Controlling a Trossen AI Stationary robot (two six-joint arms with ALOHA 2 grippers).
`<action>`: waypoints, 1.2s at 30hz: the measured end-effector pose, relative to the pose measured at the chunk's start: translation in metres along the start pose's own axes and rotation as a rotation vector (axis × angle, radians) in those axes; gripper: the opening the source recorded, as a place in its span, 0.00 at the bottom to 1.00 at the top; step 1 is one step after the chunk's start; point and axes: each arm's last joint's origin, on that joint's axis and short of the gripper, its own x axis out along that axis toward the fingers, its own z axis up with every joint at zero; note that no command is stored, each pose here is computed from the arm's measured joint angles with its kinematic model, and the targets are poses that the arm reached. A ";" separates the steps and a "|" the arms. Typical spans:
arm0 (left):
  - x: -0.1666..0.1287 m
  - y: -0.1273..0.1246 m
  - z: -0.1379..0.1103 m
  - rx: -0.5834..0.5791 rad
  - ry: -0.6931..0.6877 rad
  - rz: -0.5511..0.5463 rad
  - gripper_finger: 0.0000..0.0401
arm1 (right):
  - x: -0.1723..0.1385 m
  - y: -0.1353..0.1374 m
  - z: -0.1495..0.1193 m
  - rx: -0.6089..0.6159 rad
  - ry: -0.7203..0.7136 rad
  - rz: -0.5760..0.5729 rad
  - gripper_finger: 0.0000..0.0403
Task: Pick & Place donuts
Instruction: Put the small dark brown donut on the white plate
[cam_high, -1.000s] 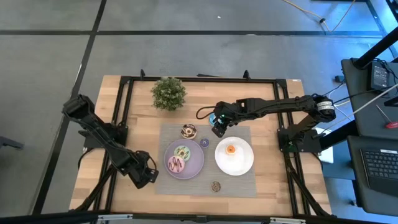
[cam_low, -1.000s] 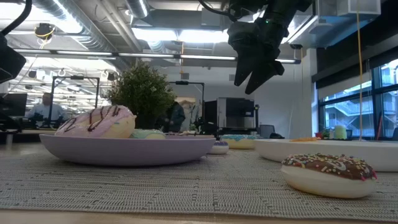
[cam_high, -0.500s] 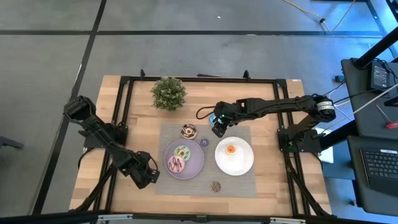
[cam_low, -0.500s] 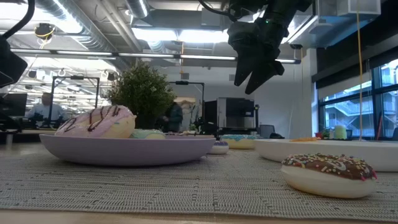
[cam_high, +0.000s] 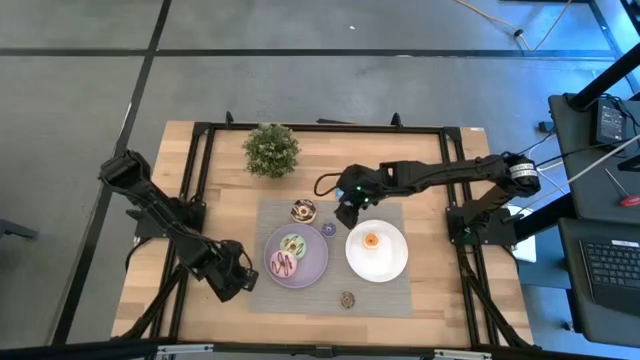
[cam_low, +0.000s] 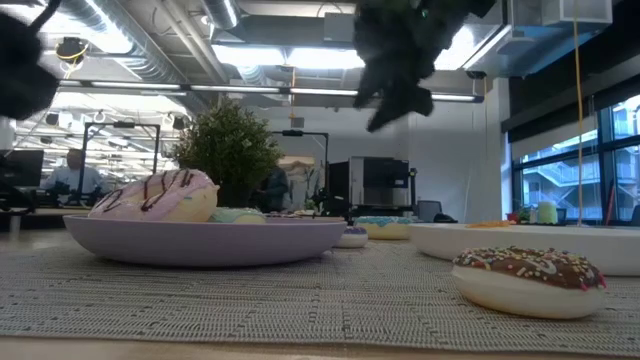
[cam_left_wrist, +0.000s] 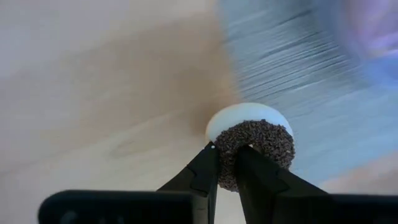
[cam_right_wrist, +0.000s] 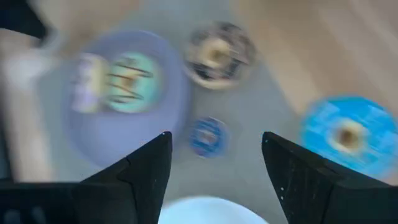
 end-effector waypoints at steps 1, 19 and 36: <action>-0.005 -0.004 0.001 -0.002 -0.026 -0.042 0.12 | 0.000 0.005 0.002 -0.003 -0.024 0.039 0.62; -0.078 -0.070 0.069 0.203 -1.184 -0.375 0.12 | -0.019 0.097 -0.008 -0.471 -0.606 -0.081 0.62; -0.107 -0.107 0.102 0.304 -1.281 -0.458 0.11 | -0.029 0.097 0.007 -0.392 -0.794 -0.204 0.62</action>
